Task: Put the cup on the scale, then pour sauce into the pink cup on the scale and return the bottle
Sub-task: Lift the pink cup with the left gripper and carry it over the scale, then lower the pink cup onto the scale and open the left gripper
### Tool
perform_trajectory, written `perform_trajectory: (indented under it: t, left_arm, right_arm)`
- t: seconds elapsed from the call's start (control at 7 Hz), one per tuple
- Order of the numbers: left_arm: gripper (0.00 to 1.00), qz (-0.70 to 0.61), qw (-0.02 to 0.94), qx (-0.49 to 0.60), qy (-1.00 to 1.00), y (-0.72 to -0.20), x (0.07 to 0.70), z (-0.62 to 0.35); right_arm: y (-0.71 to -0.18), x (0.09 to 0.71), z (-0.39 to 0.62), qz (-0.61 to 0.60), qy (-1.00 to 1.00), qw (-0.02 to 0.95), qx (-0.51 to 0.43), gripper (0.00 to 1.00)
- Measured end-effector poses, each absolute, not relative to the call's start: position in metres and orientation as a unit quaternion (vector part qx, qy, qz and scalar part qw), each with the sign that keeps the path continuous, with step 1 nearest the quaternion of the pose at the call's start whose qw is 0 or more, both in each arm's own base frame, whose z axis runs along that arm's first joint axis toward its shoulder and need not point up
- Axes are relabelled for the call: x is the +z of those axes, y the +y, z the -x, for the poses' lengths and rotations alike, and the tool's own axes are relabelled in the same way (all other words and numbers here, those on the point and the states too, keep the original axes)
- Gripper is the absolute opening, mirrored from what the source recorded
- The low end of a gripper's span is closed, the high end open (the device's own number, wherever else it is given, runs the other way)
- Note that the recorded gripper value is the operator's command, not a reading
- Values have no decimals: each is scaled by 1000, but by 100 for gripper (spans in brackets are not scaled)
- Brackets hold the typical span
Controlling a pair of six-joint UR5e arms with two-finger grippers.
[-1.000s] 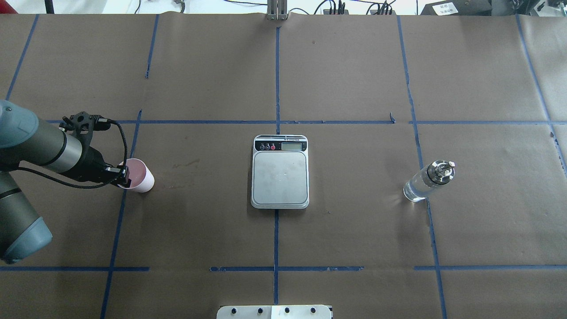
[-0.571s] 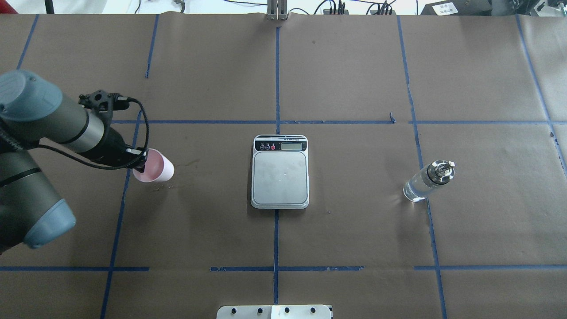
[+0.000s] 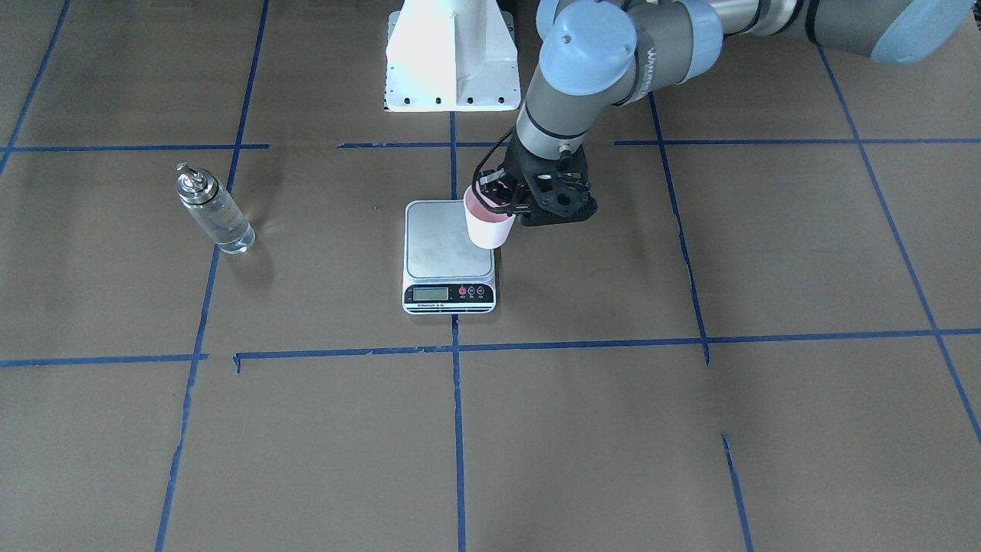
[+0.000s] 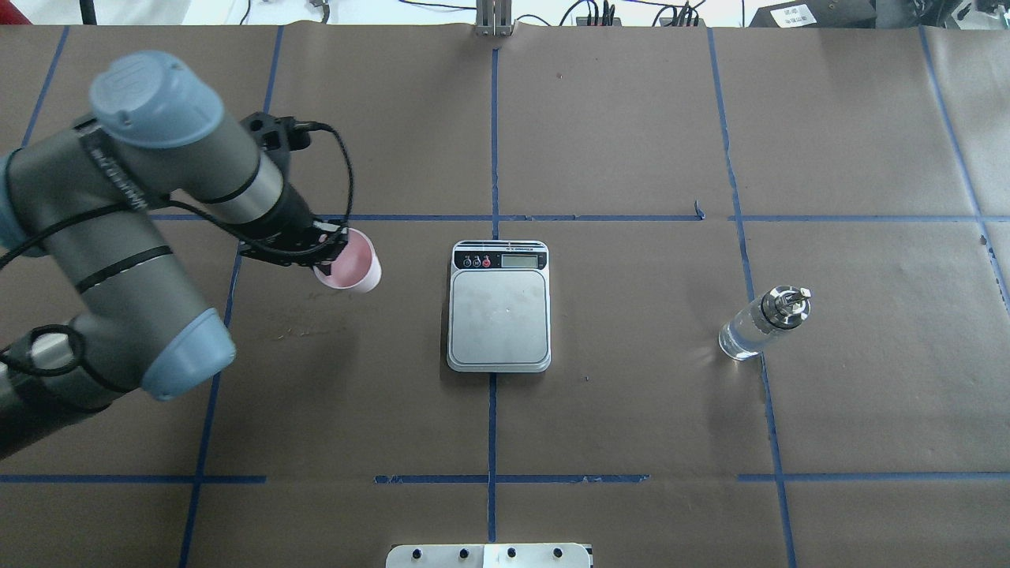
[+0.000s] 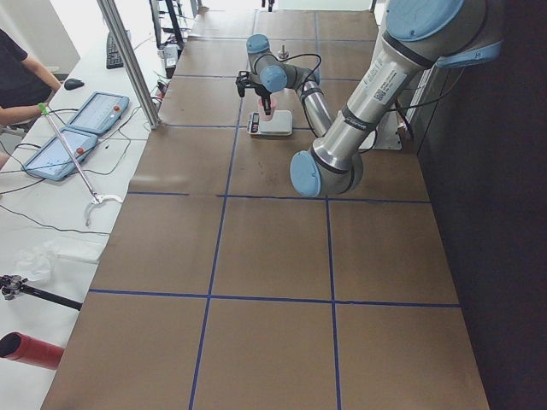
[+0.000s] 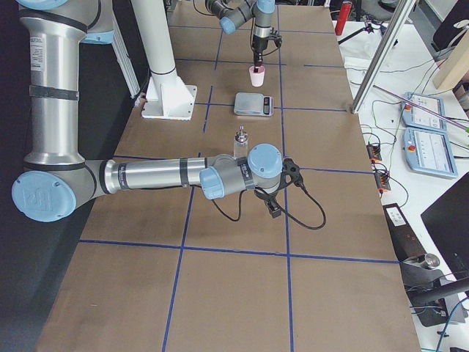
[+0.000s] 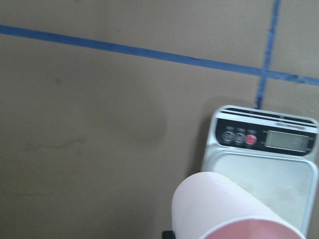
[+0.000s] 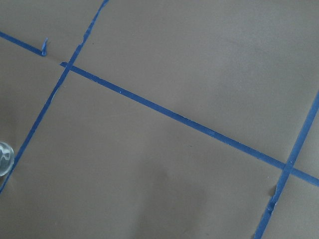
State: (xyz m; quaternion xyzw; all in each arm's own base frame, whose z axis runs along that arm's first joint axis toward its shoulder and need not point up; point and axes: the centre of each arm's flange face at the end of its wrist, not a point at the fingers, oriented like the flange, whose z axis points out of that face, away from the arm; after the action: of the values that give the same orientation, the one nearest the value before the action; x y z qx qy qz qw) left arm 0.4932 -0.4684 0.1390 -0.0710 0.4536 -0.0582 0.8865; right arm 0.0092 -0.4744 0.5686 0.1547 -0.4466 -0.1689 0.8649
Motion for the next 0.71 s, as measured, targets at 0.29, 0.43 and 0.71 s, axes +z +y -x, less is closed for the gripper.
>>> perform_trajectory:
  t: [0.29, 0.43, 0.71]
  left_arm:
    - [0, 88, 877, -54, 469, -452, 131, -535]
    - [0, 92, 874, -57, 474, -450, 134, -546]
    - [2, 94, 873, -60, 475, -450, 138, -552]
  right_arm:
    - [-472, 566, -5, -148, -459, 861, -164, 98]
    - [-471, 565, -3, -144, -464, 859, -160, 98]
    - [-471, 564, -2, -137, -469, 860, -147, 98]
